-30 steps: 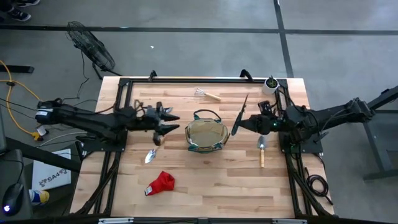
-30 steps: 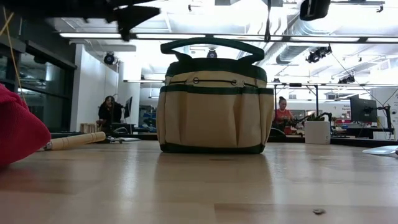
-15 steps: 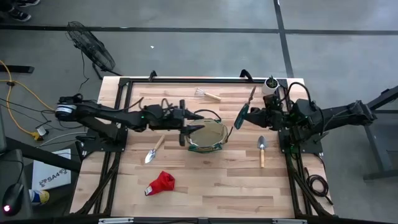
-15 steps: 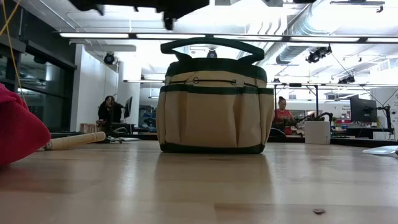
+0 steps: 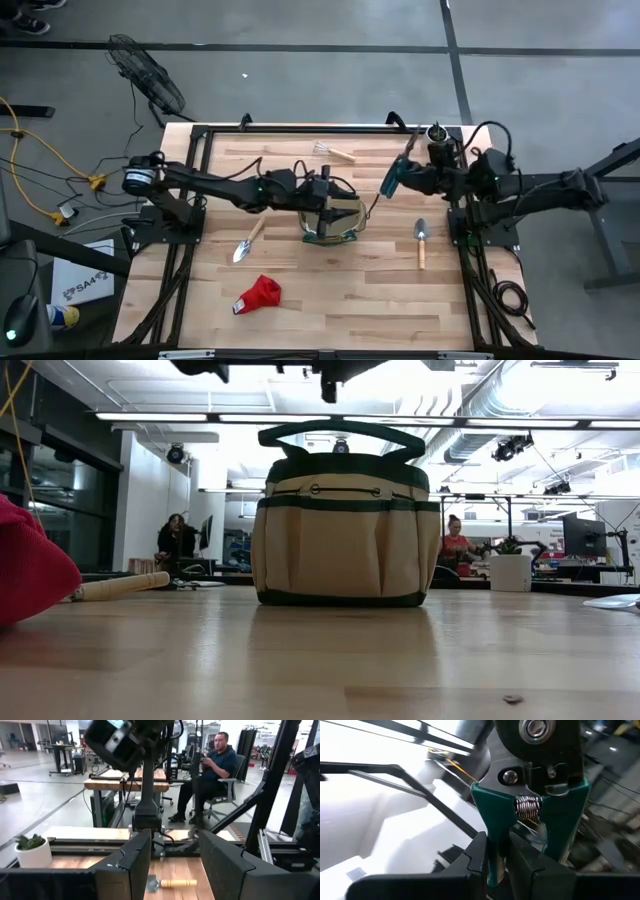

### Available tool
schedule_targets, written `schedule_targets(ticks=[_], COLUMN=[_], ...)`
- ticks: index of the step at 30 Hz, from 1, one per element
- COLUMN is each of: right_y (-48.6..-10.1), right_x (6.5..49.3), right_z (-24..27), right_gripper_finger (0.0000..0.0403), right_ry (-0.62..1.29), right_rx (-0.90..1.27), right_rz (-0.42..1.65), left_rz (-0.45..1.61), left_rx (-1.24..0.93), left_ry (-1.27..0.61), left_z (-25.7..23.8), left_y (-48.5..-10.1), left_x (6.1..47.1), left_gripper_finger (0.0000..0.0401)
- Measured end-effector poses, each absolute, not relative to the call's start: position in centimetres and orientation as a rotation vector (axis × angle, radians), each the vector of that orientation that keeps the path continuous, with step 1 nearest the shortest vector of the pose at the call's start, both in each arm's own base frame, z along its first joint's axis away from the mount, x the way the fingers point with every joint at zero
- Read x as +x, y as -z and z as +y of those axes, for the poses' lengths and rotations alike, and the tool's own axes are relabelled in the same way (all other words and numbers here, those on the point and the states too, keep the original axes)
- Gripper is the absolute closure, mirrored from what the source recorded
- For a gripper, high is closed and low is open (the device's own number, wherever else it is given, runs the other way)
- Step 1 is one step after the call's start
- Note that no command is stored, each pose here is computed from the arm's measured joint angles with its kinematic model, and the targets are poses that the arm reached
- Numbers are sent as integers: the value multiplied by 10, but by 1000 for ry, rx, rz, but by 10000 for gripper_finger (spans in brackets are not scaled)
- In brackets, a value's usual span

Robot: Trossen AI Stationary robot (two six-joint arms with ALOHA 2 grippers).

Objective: Pick & Place Garden tools in Gardening bag
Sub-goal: Put the right green shear scissors into the light brown gardening bag

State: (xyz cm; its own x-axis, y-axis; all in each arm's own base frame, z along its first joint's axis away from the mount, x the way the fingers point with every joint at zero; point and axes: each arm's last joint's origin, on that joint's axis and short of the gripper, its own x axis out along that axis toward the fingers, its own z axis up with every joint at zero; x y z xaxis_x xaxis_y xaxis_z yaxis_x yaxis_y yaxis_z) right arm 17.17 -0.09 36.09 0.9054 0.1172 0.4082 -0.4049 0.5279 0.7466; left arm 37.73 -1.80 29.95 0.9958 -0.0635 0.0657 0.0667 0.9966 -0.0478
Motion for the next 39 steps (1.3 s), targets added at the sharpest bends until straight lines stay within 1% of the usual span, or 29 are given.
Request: schedule_targets(ticks=[4,11,14,18,27,32,39], right_y=[-366,-368,-370,-371,-370,-370,-368], right_x=[169,168,166,165,165,165,165], right_z=[-6,-15,-17,-18,-18,-21,-24], right_gripper_finger=[366,366,366,366,366,366,366], right_ry=[-364,-347,-373,-400,-409,-393,-385], right_rx=[944,922,915,900,891,883,881], right_rz=[-373,-396,-411,-413,-384,-391,-376], left_rz=[-55,-56,-89,-85,-114,-138,-179], left_rx=[-49,-11,22,27,17,21,21], left_ry=[58,37,35,28,11,88,92], left_z=[-18,-18,-19,-19,-19,-21,-21], left_y=[-296,-297,-302,-301,-307,-309,-313], left_x=[386,403,413,423,425,424,424], left_gripper_finger=[237,237,237,237,237,237,237])
